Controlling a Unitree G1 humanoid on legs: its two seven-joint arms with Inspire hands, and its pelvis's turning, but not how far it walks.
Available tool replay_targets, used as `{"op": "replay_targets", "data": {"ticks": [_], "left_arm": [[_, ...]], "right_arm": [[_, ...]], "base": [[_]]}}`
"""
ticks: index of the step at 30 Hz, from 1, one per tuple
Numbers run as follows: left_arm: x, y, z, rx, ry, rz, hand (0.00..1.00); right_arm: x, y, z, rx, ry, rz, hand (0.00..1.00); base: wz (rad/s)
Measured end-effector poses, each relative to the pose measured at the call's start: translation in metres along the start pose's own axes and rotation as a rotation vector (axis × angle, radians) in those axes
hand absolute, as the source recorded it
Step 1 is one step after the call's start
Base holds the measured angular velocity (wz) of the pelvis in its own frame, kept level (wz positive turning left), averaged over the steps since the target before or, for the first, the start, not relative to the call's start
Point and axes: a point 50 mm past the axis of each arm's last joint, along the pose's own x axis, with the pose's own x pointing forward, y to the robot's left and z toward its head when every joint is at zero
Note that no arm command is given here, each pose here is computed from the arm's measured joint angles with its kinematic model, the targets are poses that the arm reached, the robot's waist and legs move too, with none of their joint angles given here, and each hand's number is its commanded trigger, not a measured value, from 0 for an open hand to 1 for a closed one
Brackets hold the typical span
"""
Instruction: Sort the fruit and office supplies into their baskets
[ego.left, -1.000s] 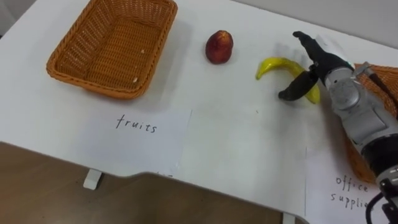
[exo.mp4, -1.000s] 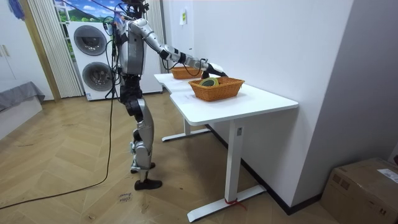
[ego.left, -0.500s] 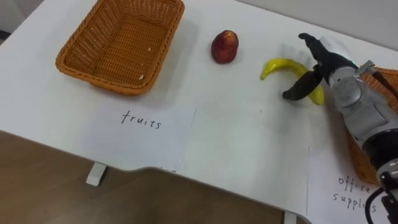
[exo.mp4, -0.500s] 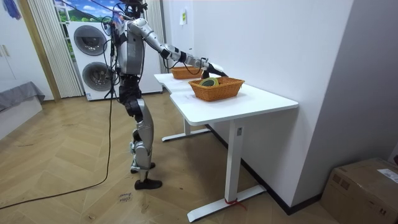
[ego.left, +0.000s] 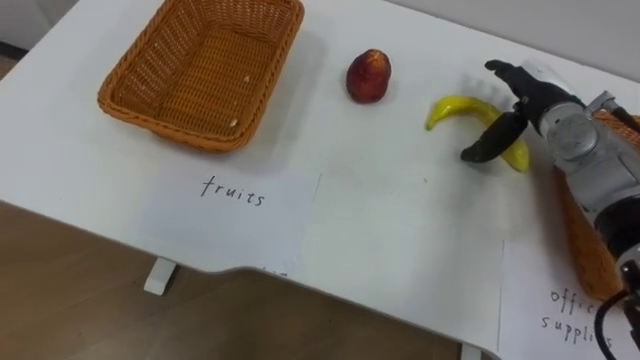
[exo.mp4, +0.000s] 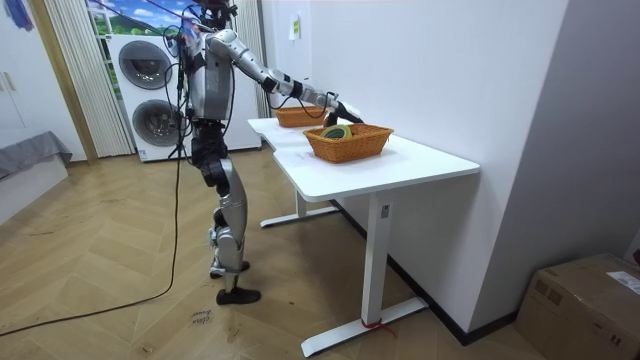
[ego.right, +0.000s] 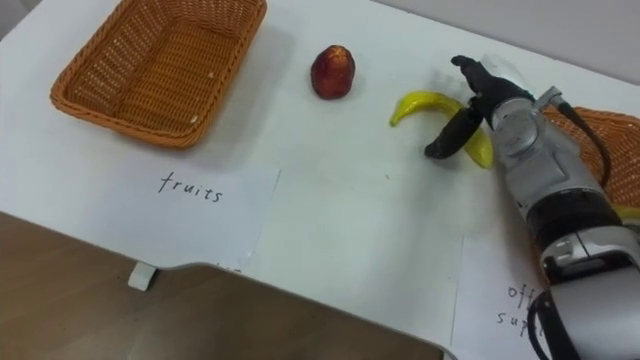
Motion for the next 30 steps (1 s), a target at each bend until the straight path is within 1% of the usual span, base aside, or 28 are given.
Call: {"op": "replay_targets", "data": {"ticks": [6,23,26,30], "left_arm": [[0.0002,0.0000,0.0007,0.000,-0.001,0.000,0.00],[0.0003,-0.0001,0.0010,0.003,-0.003,-0.015,0.00],[0.0010,0.0010,0.0048,0.004,-0.011,-0.013,0.00],[0.0014,0.0025,0.0074,0.018,-0.023,-0.011,0.00]], "right_arm": [[-0.0001,0.0005,-0.0012,0.027,0.002,0.019,0.00],[-0.0007,-0.0028,-0.0051,0.013,0.012,0.033,0.00],[-0.0009,-0.0027,-0.0079,0.033,0.018,0.047,0.00],[-0.0001,-0.0027,-0.0060,0.008,0.017,0.071,0.00]], "base": [[0.00],[0.00],[0.05],[0.00]]}}
